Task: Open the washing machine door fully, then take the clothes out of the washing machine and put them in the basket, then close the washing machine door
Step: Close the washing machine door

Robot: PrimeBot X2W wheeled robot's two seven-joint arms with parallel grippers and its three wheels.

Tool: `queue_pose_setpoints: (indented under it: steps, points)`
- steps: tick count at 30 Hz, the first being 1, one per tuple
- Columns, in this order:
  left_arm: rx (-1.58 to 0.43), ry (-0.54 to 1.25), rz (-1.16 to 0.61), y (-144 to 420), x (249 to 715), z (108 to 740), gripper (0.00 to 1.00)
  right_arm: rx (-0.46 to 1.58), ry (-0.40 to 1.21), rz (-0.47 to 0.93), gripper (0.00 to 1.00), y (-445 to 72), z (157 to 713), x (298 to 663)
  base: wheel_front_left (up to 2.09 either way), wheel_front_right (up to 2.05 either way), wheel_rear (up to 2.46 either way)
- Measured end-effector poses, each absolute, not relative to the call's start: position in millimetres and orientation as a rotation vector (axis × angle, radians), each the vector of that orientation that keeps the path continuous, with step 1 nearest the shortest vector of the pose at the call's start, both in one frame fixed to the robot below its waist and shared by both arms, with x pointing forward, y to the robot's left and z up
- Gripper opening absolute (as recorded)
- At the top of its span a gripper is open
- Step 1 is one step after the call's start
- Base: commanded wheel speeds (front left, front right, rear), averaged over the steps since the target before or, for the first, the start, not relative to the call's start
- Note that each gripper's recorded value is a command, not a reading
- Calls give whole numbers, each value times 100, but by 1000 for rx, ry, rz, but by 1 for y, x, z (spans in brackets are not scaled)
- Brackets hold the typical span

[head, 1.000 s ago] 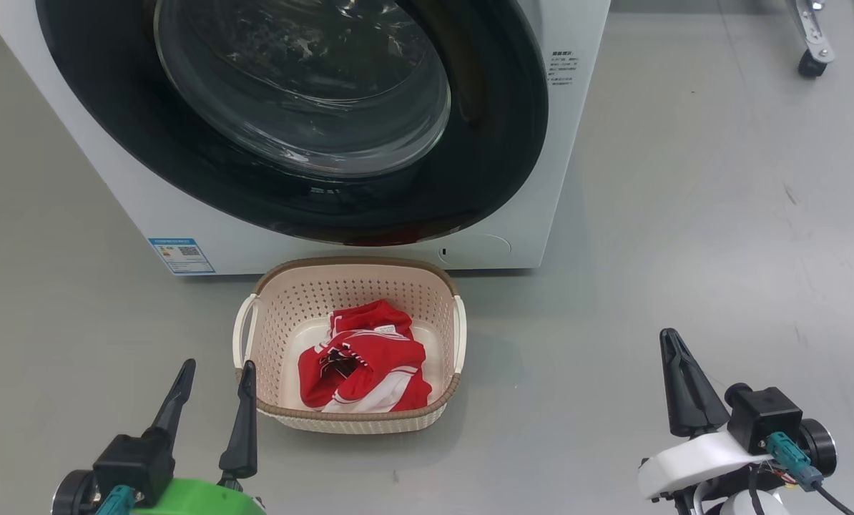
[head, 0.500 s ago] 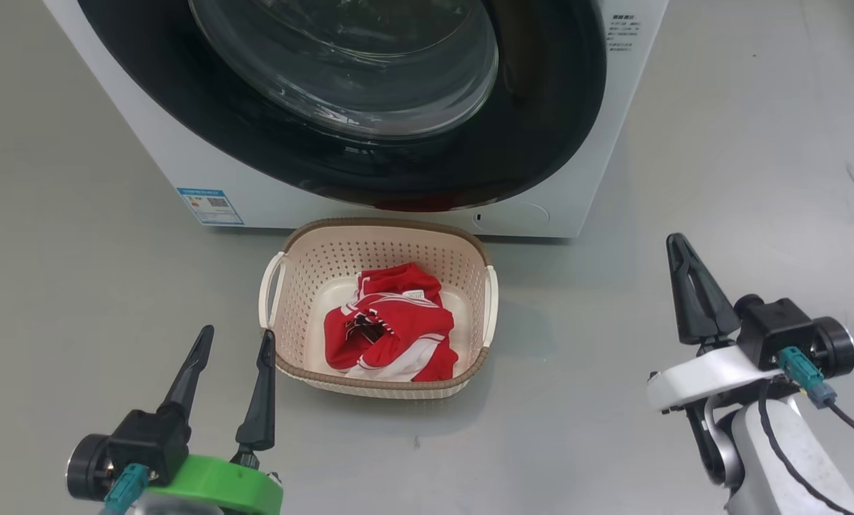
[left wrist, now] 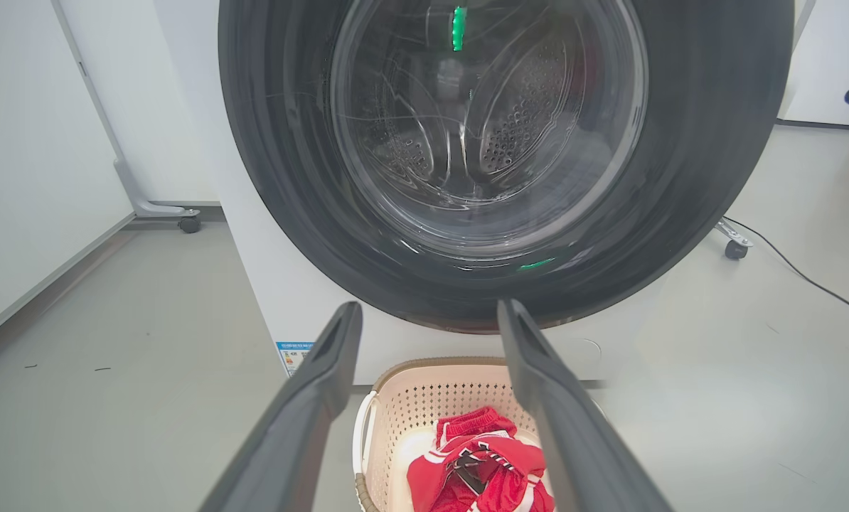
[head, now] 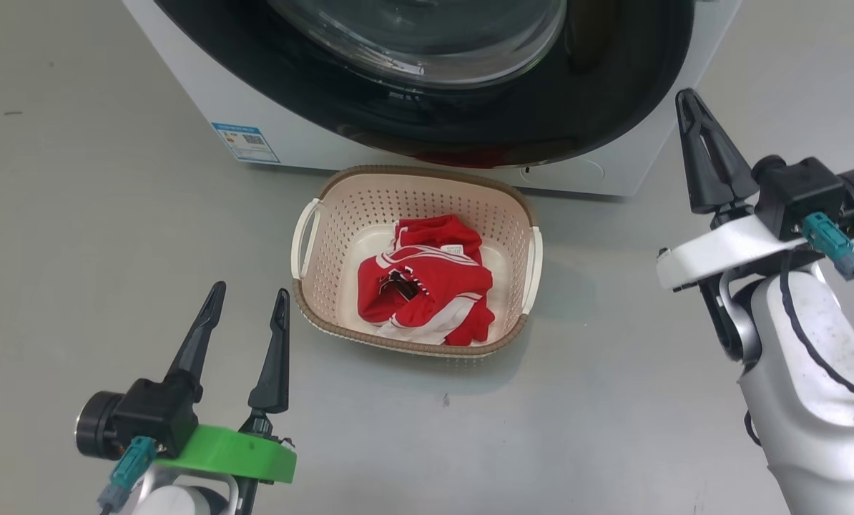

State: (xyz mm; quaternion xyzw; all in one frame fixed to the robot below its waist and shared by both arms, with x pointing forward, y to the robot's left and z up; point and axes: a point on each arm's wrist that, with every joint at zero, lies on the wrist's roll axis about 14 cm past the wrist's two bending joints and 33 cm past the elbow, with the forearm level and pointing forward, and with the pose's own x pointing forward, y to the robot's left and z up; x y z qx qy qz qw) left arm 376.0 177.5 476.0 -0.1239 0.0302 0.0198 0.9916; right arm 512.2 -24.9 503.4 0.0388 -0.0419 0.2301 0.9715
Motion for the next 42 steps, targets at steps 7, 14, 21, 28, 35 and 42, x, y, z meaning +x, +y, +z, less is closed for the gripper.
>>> queue_pose_setpoints:
  steps: [7,14,21,28,35,42]
  points:
    - [-245,70,66,184,384,469,100,89,-79,535,0,1,500,539,0,0,0]
    - [-240,83,82,189,388,463,100,78,-63,561,0,13,496,562,0,0,0]
    - [-239,93,92,191,387,458,100,80,-75,567,0,20,501,576,0,0,0]
    - [-239,99,97,192,388,455,100,87,-73,569,0,24,502,584,0,0,0]
    - [-242,93,95,192,393,455,100,86,-91,556,0,24,511,602,0,0,0]
    - [-244,102,94,191,393,451,100,77,-97,535,0,20,516,617,0,0,0]
